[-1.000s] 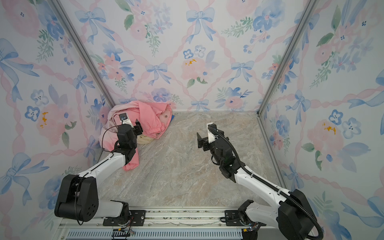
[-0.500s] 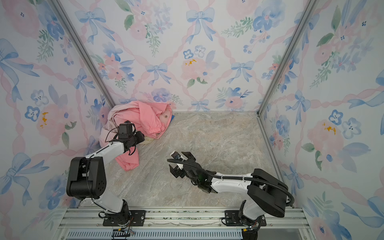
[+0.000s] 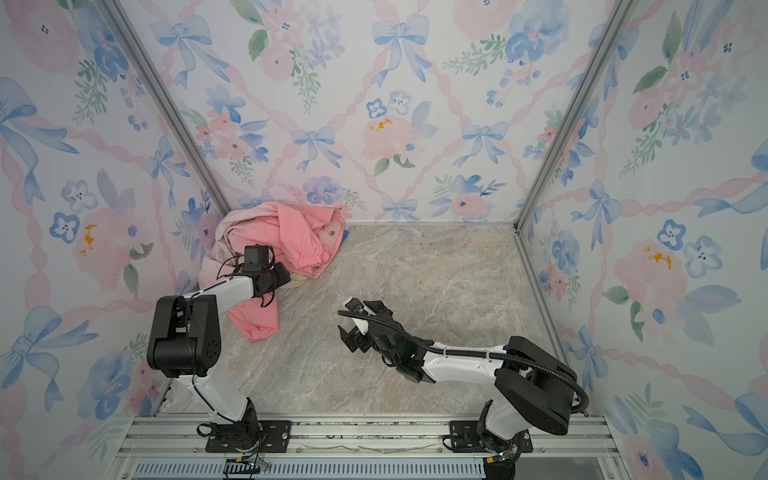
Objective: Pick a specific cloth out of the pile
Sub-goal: 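Reach the left gripper into the clothes pile while the right arm moves toward center, then grasp the beige shorts with the left gripper and lift them from the pile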
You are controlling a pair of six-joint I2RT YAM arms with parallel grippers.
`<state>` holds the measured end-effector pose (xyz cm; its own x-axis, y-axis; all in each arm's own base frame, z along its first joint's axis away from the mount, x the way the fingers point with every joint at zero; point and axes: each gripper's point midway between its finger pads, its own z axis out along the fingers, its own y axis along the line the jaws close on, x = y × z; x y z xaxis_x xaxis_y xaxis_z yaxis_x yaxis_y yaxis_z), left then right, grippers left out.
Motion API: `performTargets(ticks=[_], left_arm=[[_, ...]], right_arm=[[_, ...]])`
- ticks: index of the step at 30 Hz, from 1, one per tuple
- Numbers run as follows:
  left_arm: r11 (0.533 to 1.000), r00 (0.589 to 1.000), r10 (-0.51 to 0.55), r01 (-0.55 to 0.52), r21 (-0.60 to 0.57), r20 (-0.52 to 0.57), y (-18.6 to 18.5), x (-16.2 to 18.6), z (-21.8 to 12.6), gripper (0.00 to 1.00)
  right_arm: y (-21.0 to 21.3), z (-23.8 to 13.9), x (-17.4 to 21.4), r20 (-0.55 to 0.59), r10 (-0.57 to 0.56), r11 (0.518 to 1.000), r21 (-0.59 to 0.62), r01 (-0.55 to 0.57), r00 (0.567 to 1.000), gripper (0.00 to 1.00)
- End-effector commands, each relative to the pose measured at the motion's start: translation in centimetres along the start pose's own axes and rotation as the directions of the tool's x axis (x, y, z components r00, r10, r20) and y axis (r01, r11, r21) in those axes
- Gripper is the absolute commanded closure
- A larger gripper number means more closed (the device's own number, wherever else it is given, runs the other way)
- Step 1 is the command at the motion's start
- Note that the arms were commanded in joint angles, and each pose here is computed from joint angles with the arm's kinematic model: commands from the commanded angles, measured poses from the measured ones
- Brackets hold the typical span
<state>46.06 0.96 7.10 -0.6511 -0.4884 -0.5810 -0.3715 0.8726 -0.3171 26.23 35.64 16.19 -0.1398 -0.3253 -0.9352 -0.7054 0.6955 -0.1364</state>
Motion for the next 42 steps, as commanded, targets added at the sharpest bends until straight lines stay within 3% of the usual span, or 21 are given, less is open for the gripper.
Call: performTargets(ticks=[1, 10, 13, 15, 19, 22, 28, 34, 42], left_arm=[[0.999, 0.999, -0.028, 0.029, -0.038, 0.019, 0.6, -0.7, 0.9, 0.52], [0.999, 1.000, -0.004, 0.005, -0.051, 0.008, 0.1, -1.7, 4.1, 0.52], [0.998, 1.000, -0.015, 0.015, -0.056, -0.001, 0.2, -1.5, 4.9, 0.59], [0.998, 1.000, -0.019, 0.018, -0.062, -0.007, 0.4, -1.3, 5.4, 0.68], [0.998, 1.000, -0.023, 0.023, -0.053, -0.011, 0.4, -1.4, 5.3, 1.00], [0.999, 0.999, -0.029, 0.030, -0.031, 0.042, -0.3, -3.2, 3.3, 1.00], [1.000, 0.972, -0.009, 0.003, 0.023, 0.235, -2.4, -10.1, -3.6, 1.00], [0.996, 0.904, -0.080, 0.052, 0.078, 0.421, -2.1, -17.9, -11.2, 1.00], [0.979, 0.804, -0.125, 0.004, 0.205, 0.581, -4.9, -24.3, -20.3, 1.00]], right_arm=[[-0.3, 0.5, -0.8, 0.011, 0.029, 1.000, 0.001, -0.029, 1.000, 0.03], [-0.7, 0.3, -0.8, 0.012, 0.028, 1.000, 0.006, -0.028, 1.000, 0.03], [-1.6, 0.4, -0.7, 0.011, 0.046, 0.999, 0.022, -0.047, 0.999, 0.03], [-2.1, 0.4, -0.8, 0.016, 0.072, 0.997, 0.022, -0.072, 0.997, 0.03], [-3.5, 0.1, -0.9, 0.029, 0.118, 0.993, 0.026, -0.119, 0.993, 0.03], [-5.4, -0.3, -1.0, 0.041, 0.152, 0.986, 0.058, -0.154, 0.988, 0.03], [-9.9, -1.5, -0.3, 0.036, 0.212, 0.962, 0.166, -0.215, 0.977, 0.03], [-14.7, -2.7, 1.5, 0.031, 0.343, 0.897, 0.286, -0.337, 0.939, 0.03], [-14.9, -2.6, 1.9, 0.020, 0.346, 0.896, 0.291, -0.336, 0.938, 0.03]])
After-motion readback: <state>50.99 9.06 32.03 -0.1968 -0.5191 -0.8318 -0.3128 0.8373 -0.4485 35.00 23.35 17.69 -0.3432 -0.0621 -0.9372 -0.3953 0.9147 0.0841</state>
